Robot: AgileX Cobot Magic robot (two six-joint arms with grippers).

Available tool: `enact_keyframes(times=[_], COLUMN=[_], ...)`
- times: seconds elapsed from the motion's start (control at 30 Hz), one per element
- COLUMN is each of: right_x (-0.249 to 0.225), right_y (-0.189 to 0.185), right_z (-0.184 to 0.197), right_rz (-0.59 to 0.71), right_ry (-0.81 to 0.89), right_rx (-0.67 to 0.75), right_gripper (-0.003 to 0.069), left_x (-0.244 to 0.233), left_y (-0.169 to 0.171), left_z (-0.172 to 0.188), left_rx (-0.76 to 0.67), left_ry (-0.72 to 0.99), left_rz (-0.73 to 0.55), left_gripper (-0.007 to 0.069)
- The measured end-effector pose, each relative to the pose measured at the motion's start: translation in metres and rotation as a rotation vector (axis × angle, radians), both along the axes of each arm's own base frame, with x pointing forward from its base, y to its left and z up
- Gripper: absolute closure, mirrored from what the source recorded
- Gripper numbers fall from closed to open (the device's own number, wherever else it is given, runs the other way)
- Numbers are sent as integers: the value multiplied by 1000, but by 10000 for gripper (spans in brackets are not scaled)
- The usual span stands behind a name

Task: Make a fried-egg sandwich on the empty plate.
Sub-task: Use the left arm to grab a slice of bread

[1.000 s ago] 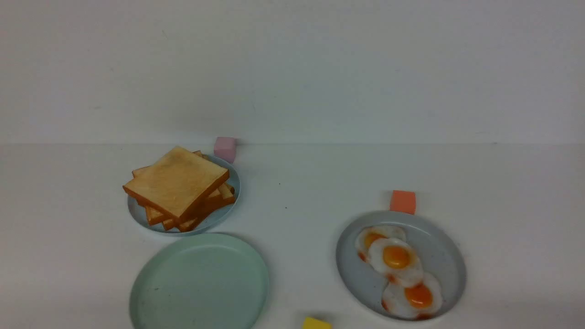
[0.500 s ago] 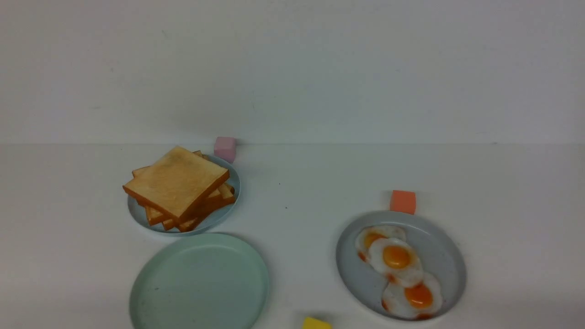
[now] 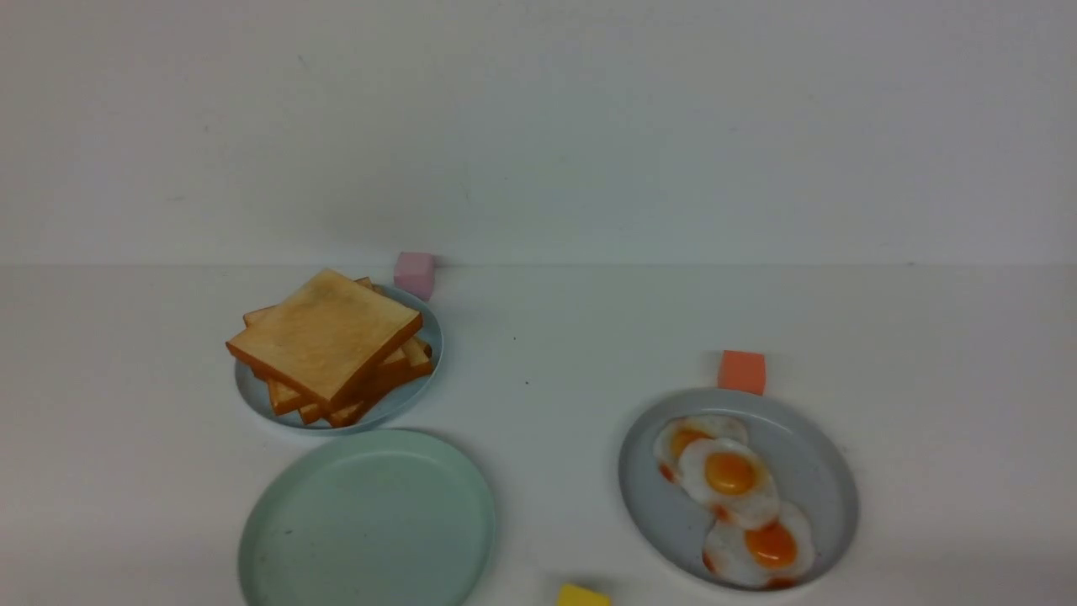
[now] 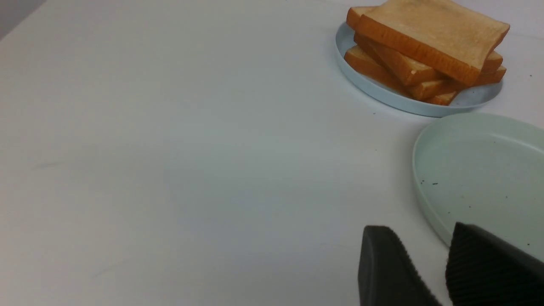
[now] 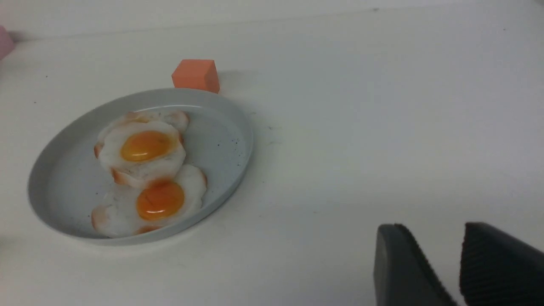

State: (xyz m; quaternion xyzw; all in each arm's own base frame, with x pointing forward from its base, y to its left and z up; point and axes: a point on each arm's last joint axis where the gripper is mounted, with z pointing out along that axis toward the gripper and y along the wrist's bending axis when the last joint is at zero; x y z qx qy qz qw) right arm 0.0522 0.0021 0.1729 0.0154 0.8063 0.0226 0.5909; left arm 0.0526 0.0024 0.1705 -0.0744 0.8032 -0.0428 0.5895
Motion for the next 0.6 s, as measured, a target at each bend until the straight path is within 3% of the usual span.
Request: enact_keyframes(times=[0.47, 0.6], right_x=[1, 4], right_y=[-2, -2], right_z=[2, 13], right_rz=[-6, -14], right_ry=[-33, -172], right_rx=[-45, -25], right_gripper=[418, 418], left_x=[0, 1], left_y=[0, 0], left_z=[0, 4], left_rx=[0, -1], left_ry=[-5, -44], left_rz=[-1, -5], left_gripper=[387, 387])
